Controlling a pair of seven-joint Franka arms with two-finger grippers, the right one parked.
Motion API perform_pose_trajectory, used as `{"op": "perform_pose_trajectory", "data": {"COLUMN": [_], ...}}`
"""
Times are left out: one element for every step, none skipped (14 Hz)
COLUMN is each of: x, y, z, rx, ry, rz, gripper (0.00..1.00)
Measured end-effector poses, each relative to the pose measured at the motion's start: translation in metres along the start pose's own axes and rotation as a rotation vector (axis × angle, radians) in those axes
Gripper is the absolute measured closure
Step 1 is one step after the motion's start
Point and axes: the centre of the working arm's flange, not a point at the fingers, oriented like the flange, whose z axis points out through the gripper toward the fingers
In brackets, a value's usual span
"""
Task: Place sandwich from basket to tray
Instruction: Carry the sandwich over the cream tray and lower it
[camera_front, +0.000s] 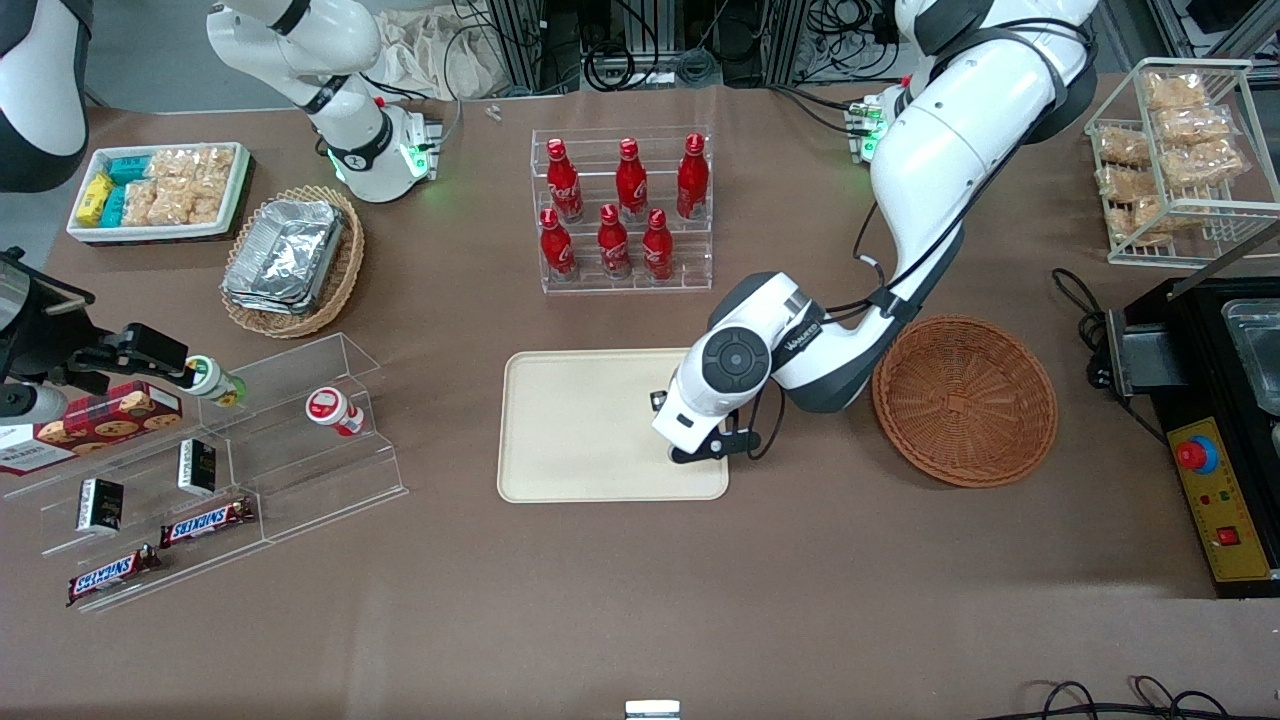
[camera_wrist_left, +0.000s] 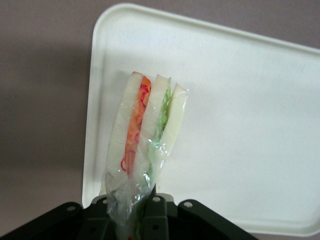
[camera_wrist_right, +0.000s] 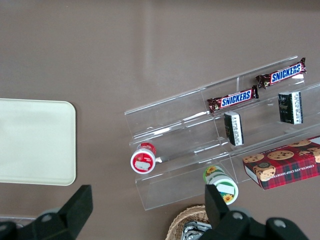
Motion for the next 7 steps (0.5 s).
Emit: {"op": "perform_pose_trajectory", "data": {"x": [0.001,0.000,-0.003,-0.006,-0.007,-0.008,-0.007], "y": [0.000,0.002,0.004,0.006,0.007,0.007,0.007], "z": [0.006,0.014,0.022,0.028,0.031,0.033,0.033], "rx": [0.025,0.051,0.071,0.082,0.087,0.089,0.091], "ry": [0.019,0.035,0.045,0.050,0.052,0.052,0.053], "rz": [0.003,0.008,0.013,0.017,0.019,0.020,0.019], "gripper": [0.81,0.81,0.81,0.81,0.81,0.81,0.81]}}
